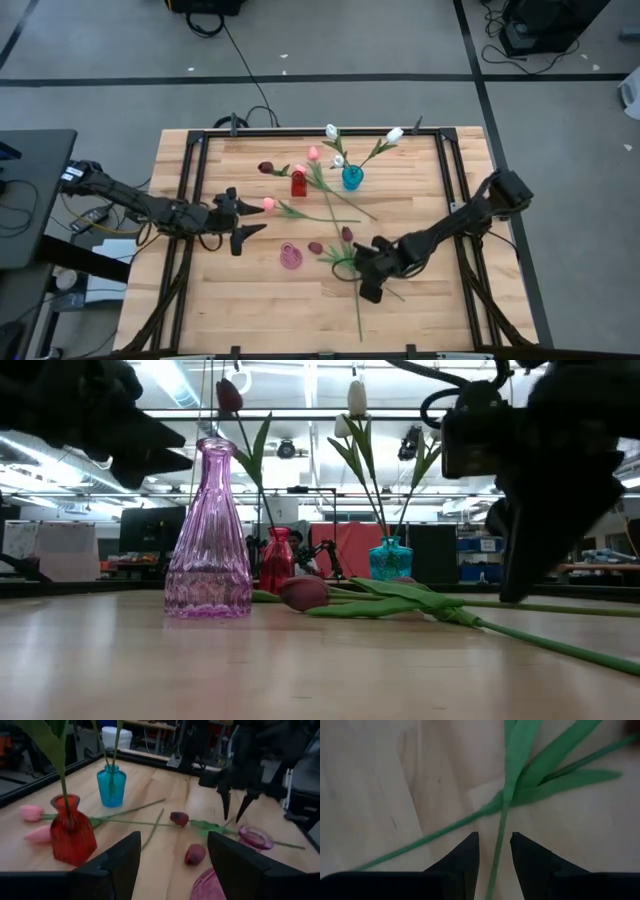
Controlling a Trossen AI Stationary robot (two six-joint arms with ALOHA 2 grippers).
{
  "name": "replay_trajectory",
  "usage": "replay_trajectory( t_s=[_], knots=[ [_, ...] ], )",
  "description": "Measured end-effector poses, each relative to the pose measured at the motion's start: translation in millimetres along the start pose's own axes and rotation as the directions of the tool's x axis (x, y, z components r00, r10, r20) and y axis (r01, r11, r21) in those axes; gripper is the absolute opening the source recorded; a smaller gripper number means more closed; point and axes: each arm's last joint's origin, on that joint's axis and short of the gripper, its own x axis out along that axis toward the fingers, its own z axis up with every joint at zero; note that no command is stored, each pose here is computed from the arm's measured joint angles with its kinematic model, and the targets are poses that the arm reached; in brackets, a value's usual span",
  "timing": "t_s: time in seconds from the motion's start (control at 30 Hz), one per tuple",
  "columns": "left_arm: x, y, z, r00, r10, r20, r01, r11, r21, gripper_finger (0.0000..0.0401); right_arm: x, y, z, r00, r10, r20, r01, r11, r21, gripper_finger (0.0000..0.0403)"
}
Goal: Sort flowers into vase by color
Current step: Put the left red flower into the red vase
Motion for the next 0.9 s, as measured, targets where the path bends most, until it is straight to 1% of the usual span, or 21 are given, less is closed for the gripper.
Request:
replay_trajectory(
  t_s=[0.07, 0.2, 0.27, 0.33, 0.47, 0.5, 0.53, 0.63, 0.73, 0.8, 0.9],
  knots=[
    [-1, 0, -3, 1.0, -0.005, 0.018, 0.006, 1.0, -0.028, 0.0237, 6, 5, -1, 1.0, -0.014, -0.012, 0.014, 1.0, -0.011, 0.0125],
    [-1, -1, -9, 1.0, -0.011, 0.0, 0.011, 0.999, -0.052, 0.0237, 17, 9, -2, 0.999, -0.037, -0.033, 0.036, 0.999, -0.022, 0.0124],
    [-2, -2, -8, 1.0, -0.018, 0.007, 0.019, 0.998, -0.066, 0.0237, 18, 9, -2, 0.998, -0.044, -0.036, 0.044, 0.999, -0.01, 0.0114],
    [-2, -3, -8, 1.0, -0.027, 0.009, 0.027, 0.997, -0.067, 0.0237, 19, 8, -3, 0.998, -0.056, -0.043, 0.056, 0.998, 0.0, 0.0093],
    [-3, -4, -8, 0.998, -0.053, 0.012, 0.054, 0.996, -0.073, 0.0237, 15, 5, -1, 0.997, -0.068, -0.038, 0.068, 0.998, 0.014, 0.0024],
    [-3, -5, -7, 0.998, -0.059, 0.017, 0.06, 0.995, -0.076, 0.0237, 13, 5, 0, 0.997, -0.071, -0.023, 0.071, 0.997, 0.016, 0.0016],
    [-3, -5, -6, 0.998, -0.061, 0.024, 0.063, 0.995, -0.08, 0.0237, 9, 4, 2, 0.996, -0.085, 0.009, 0.085, 0.996, 0.016, 0.0013],
    [-2, -7, -2, 0.995, -0.073, 0.068, 0.078, 0.994, -0.077, 0.0237, -8, 2, 14, 0.98, -0.127, 0.155, 0.123, 0.992, 0.037, 0.0026],
    [2, -9, 1, 0.992, -0.066, 0.105, 0.073, 0.995, -0.067, 0.0237, -22, -3, 28, 0.936, -0.185, 0.301, 0.179, 0.983, 0.046, 0.0027],
    [4, -10, 3, 0.988, -0.052, 0.143, 0.062, 0.996, -0.061, 0.0237, -28, -4, 39, 0.903, -0.175, 0.393, 0.186, 0.983, 0.012, 0.0018],
    [7, -13, 8, 0.978, -0.046, 0.204, 0.062, 0.995, -0.074, 0.0237, -34, -1, 60, 0.841, -0.113, 0.529, 0.163, 0.985, -0.049, 0.001]
  ],
)
